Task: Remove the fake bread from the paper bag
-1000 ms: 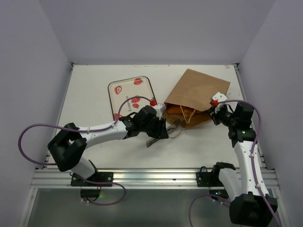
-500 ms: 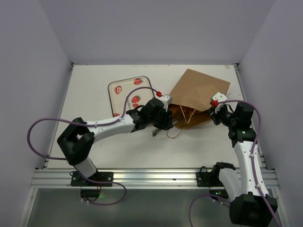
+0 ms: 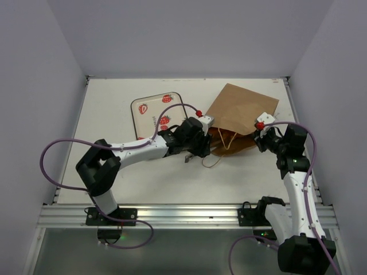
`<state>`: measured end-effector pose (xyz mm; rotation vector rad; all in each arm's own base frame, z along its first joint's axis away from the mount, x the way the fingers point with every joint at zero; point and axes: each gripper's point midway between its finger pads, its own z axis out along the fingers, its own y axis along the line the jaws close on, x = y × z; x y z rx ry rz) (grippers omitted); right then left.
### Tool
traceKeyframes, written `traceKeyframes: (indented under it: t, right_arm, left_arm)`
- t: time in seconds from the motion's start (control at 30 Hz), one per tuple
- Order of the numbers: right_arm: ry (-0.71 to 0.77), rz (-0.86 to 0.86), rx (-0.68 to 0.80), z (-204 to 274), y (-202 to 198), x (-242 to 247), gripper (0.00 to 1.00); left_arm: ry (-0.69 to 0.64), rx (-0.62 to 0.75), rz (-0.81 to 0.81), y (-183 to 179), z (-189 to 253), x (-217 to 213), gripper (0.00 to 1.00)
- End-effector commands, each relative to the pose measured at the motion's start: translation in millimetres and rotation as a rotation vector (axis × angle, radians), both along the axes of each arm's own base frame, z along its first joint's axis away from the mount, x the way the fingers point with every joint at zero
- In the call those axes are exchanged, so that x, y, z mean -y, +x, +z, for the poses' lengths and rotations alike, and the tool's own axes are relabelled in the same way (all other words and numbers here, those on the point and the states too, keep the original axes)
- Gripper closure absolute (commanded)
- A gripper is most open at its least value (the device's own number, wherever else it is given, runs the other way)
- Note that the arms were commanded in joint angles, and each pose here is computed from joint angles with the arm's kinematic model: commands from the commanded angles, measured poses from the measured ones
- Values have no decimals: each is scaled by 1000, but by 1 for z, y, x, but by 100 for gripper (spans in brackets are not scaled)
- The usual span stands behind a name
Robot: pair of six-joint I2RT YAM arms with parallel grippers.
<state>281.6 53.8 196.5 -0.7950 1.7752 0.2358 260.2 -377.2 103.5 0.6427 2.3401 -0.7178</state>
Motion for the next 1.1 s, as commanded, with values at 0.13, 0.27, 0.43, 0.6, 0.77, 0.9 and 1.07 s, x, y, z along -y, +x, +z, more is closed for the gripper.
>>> traceKeyframes:
  t: [0.13,0.27,0.43,0.6,0.77,0.9,1.07]
  right_arm:
    - [17,57,56,11,-1,-10,100]
    - [18,58,57,11,-2,-10,100]
    - [16,58,58,11,-2,-10,100]
    - [16,56,59,11,-2,-9,100]
    - [12,49,58,10,-2,-8,100]
    - [7,17,58,11,1,-4,100]
    - [9,-20,42,9,6,2,100]
  left_arm:
    - [-24,53,-71,10,12,17,49]
    - [-22,50,-60,16,10,20,50]
    - [-47,41,-59,21,14,28,65]
    - [-80,42,-64,21,18,34,81]
    - [-118,53,-87,16,26,33,96]
    - [-140,59,-99,7,34,27,100]
    - [-170,75,-109,-8,51,13,100]
